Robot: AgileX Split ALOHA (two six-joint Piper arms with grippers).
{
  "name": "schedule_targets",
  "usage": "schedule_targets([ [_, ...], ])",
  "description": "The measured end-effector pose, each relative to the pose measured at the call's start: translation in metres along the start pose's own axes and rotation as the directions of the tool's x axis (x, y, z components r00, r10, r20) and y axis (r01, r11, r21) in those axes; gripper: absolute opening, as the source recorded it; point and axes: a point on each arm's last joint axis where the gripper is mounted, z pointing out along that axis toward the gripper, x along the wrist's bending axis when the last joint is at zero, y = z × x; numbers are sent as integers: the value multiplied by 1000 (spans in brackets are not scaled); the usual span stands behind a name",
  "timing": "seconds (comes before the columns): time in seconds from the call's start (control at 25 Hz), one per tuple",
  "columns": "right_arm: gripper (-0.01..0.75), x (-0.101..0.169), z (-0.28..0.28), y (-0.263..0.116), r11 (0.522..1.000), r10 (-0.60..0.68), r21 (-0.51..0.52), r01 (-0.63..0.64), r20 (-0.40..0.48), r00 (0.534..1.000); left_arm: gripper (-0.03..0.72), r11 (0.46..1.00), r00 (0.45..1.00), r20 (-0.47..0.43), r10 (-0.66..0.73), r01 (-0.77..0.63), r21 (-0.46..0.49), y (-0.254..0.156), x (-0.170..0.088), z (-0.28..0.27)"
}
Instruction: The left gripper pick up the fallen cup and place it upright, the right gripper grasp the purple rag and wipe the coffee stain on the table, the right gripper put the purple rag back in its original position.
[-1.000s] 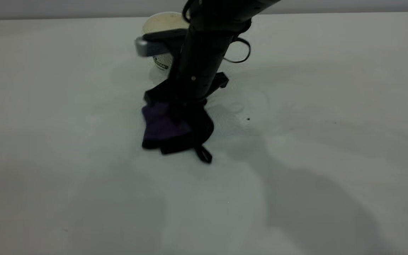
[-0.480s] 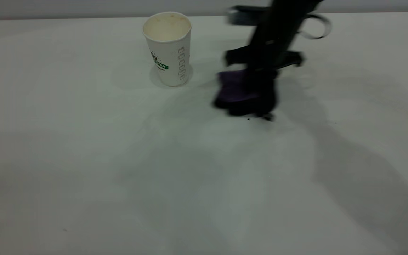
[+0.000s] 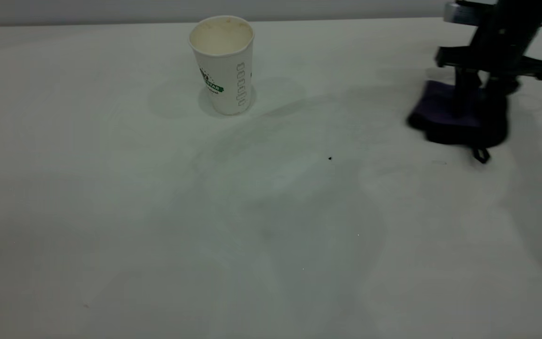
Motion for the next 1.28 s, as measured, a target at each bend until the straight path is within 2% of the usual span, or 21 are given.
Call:
schedule_targets([
  [0.08, 630, -4, -10, 0, 998, -53, 37, 52, 37, 998, 505, 1000, 1000, 0, 0, 0, 0, 0, 0, 0],
  [0.16, 701, -4, -30, 3, 995, -80, 59, 77, 55, 995, 505, 1000, 1000, 0, 0, 0, 0, 0, 0, 0],
  [0.24, 725, 1, -66, 7, 995, -92, 48, 89, 56, 994, 505, 1000, 1000, 0, 0, 0, 0, 0, 0, 0],
  [0.4, 730, 14, -153, 9, 989, -112, -89, 118, 61, 992, 505, 1000, 1000, 0, 0, 0, 0, 0, 0, 0],
  [0.52, 730, 27, -213, -7, 972, -138, -183, 148, 67, 988, 505, 1000, 1000, 0, 0, 0, 0, 0, 0, 0],
  [0.64, 730, 49, -264, -40, 950, -183, -243, 196, 74, 980, 505, 1000, 1000, 0, 0, 0, 0, 0, 0, 0],
  [0.8, 730, 74, -321, -104, 918, -247, -302, 258, 73, 966, 505, 1000, 1000, 0, 0, 0, 0, 0, 0, 0],
  [1.0, 730, 77, -351, -186, 896, -289, -331, 297, 75, 954, 505, 1000, 1000, 0, 0, 0, 0, 0, 0, 0],
  [1.28, 727, 59, -340, -270, 908, -277, -305, 288, 79, 958, 505, 1000, 1000, 0, 0, 0, 0, 0, 0, 0],
])
